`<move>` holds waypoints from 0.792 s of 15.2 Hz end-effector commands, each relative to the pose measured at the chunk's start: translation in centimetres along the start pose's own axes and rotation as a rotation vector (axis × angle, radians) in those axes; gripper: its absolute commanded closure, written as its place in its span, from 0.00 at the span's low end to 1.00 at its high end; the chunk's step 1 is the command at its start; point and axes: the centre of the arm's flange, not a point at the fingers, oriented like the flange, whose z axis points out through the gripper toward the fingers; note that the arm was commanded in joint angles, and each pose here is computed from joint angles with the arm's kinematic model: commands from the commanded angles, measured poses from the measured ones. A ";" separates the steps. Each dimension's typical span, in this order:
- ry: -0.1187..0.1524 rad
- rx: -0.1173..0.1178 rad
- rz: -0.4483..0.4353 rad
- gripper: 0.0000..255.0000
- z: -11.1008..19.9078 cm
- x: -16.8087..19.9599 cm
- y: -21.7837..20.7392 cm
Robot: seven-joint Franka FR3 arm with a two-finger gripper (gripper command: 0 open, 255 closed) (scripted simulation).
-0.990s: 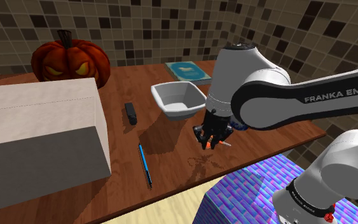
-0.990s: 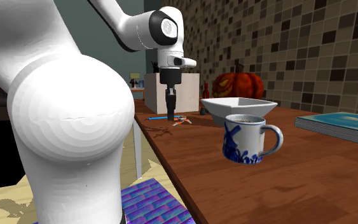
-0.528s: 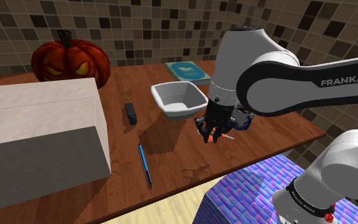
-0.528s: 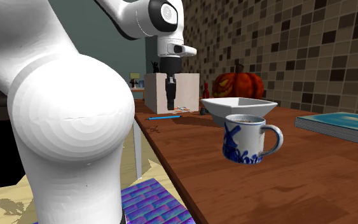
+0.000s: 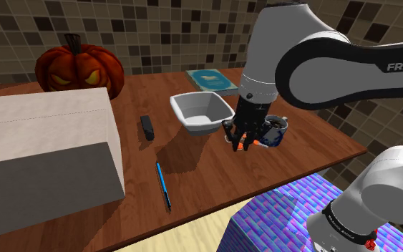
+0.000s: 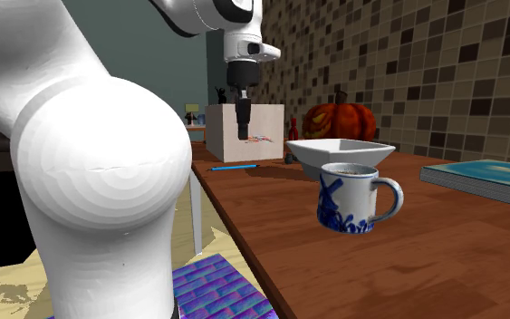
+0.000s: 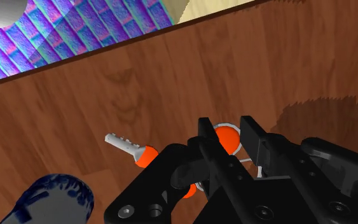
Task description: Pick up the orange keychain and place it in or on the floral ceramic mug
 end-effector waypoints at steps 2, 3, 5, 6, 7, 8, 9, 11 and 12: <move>0.000 -0.001 0.000 1.00 -1.6 0.0 -0.1; 0.000 -0.001 0.000 1.00 -2.1 0.0 -0.1; 0.000 -0.001 0.000 1.00 -3.2 0.0 -0.1; 0.000 -0.001 0.000 1.00 -3.7 0.0 -0.1; 0.000 -0.001 0.000 1.00 -3.7 0.7 1.0; 0.000 -0.001 0.000 1.00 -3.8 1.5 2.1; 0.000 -0.001 0.000 1.00 -3.8 2.2 3.2; 0.000 -0.001 0.000 1.00 -3.9 3.7 5.3; 0.000 -0.001 0.000 1.00 -4.0 4.5 6.4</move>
